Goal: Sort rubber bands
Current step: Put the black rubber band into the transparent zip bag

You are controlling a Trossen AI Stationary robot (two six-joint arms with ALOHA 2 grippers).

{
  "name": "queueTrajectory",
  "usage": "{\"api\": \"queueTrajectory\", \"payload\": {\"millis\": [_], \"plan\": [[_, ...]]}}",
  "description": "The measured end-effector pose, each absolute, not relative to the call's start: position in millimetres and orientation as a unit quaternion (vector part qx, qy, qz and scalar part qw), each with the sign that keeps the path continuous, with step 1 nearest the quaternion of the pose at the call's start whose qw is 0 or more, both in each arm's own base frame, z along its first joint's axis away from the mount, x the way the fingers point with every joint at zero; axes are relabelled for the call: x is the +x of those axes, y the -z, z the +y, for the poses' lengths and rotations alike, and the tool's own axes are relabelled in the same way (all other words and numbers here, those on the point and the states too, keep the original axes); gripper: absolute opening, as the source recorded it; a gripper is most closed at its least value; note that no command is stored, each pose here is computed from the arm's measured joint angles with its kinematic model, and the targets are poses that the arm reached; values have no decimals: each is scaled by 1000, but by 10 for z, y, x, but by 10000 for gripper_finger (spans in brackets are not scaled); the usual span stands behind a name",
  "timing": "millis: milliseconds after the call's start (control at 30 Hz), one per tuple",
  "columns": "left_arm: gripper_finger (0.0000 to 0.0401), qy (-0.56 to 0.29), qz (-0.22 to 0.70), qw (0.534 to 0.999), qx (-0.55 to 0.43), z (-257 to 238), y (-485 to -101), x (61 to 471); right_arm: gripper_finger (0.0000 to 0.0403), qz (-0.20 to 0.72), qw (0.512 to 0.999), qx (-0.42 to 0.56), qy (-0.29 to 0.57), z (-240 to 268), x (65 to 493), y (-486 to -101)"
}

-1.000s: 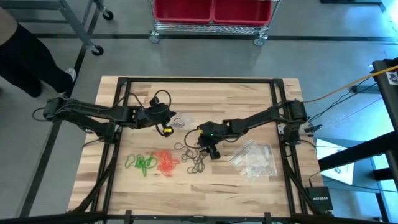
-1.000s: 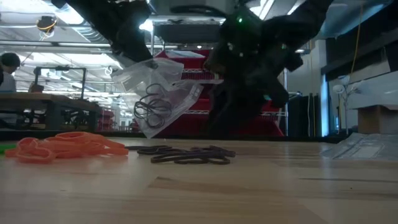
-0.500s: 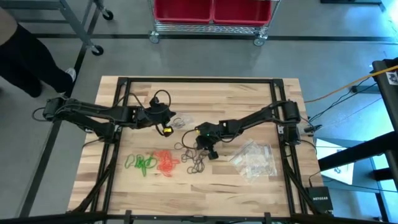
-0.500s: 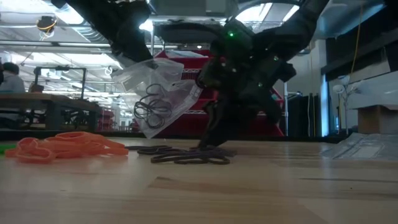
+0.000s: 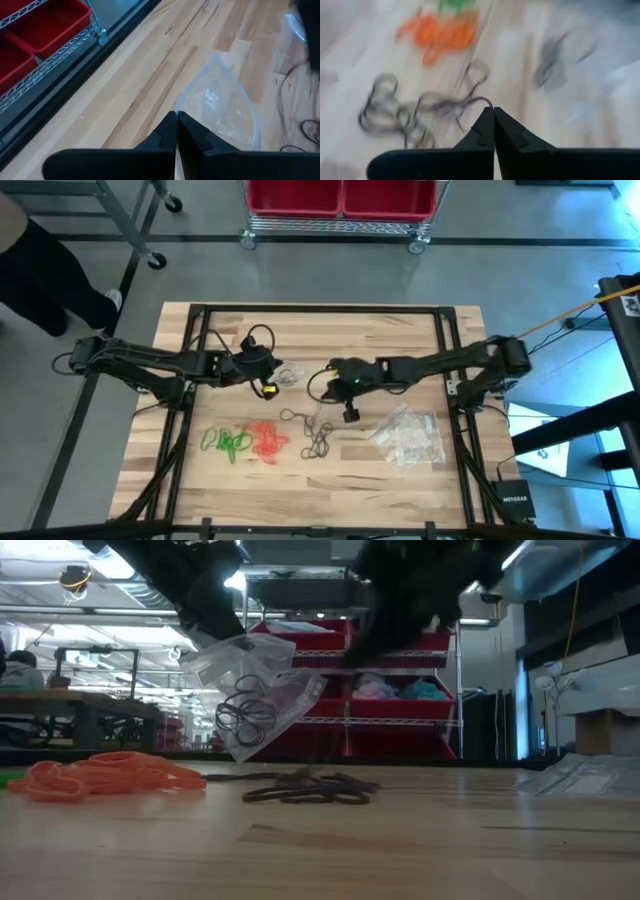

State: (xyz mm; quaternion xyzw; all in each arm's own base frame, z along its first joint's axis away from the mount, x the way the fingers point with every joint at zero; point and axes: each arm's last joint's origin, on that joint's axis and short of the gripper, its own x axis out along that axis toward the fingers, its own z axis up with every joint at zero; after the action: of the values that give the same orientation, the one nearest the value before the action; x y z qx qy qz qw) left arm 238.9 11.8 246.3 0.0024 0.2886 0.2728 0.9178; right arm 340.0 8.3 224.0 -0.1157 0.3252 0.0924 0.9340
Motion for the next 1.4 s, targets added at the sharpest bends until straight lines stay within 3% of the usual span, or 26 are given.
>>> {"api": "queueTrajectory", "payload": {"millis": [333,567,1067,1400], "plan": [[0,-273,286,919,2,118,-2466,2391,0,215,967,-134,-27,54,3470,-3140],[0,-273,286,919,2,118,-2466,2392,0,169,975,-141,30,-13,3521,-3524],[0,-256,285,924,-3,107,-2471,2401,0,112,986,-114,46,-170,3758,-3461],[0,-254,271,928,-4,103,-2495,2419,0,125,985,-107,49,-210,3890,-3289]]}}
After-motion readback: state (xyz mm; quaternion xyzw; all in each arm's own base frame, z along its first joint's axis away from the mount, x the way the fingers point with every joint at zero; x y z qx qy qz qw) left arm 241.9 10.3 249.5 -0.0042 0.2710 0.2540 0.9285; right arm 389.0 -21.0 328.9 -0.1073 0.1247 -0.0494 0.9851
